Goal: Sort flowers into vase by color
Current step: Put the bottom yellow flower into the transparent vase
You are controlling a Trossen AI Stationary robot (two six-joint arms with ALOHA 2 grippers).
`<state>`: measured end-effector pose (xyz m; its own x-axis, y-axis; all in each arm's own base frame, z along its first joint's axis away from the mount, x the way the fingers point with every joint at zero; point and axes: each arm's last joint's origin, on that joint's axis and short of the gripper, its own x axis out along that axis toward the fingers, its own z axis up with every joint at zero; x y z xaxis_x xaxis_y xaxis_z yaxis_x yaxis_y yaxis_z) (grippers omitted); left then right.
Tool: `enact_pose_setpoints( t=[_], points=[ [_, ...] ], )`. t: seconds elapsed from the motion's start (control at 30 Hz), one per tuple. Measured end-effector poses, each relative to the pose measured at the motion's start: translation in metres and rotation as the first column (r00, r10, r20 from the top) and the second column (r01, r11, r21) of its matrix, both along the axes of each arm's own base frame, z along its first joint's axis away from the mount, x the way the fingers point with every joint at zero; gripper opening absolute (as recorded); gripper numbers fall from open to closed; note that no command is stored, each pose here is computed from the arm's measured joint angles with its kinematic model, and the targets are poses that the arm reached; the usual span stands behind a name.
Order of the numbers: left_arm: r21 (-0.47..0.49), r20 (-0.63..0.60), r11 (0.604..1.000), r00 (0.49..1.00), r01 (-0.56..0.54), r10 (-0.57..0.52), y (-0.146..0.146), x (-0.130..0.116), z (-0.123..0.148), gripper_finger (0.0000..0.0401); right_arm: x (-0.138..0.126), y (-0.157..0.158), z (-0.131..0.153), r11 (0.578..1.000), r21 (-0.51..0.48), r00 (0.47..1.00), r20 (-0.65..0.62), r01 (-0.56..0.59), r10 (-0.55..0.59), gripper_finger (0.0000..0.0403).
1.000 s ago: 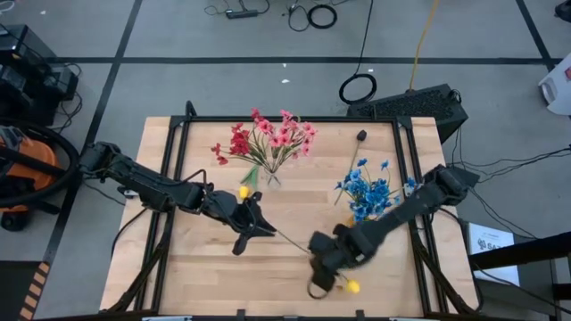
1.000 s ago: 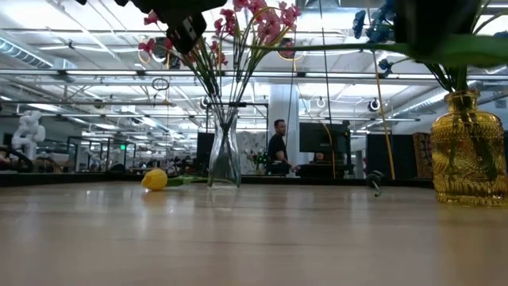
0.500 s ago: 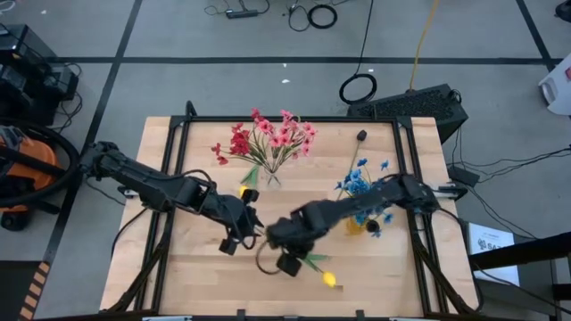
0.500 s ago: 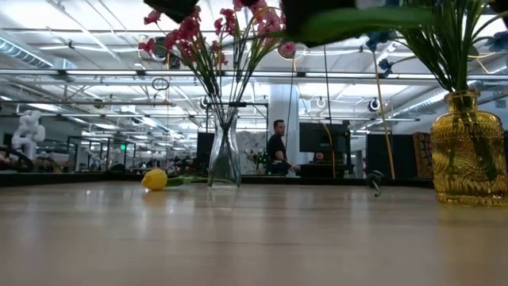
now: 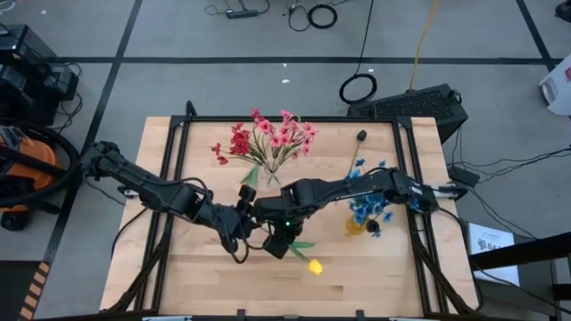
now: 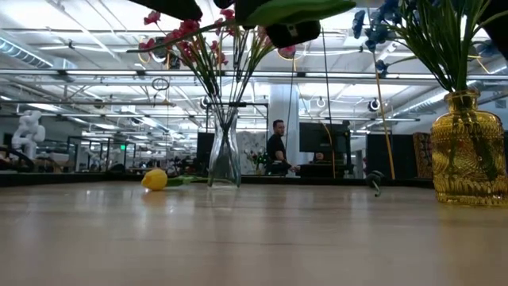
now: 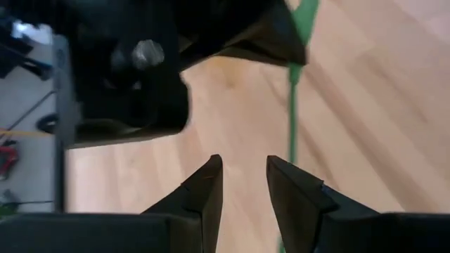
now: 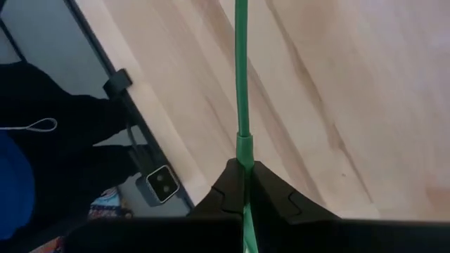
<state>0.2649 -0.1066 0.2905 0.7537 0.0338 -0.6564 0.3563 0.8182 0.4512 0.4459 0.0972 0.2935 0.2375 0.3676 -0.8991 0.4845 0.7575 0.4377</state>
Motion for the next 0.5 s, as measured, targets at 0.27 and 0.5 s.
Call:
enact_pose_setpoints(
  t=[0.27,0.5],
  points=[
    [-0.001,0.015,1.000,1.000,-0.024,0.024,-0.004,-0.002,0.000,0.0117,0.005,-0.012,0.003,0.999,0.031,0.999,0.039,0.027,-0.029,0.0000],
    [0.011,0.025,1.000,0.999,-0.022,0.022,-0.017,-0.009,0.000,0.0117,0.002,-0.020,0.020,0.999,0.038,0.994,0.102,0.024,-0.028,0.0000]
  ],
)
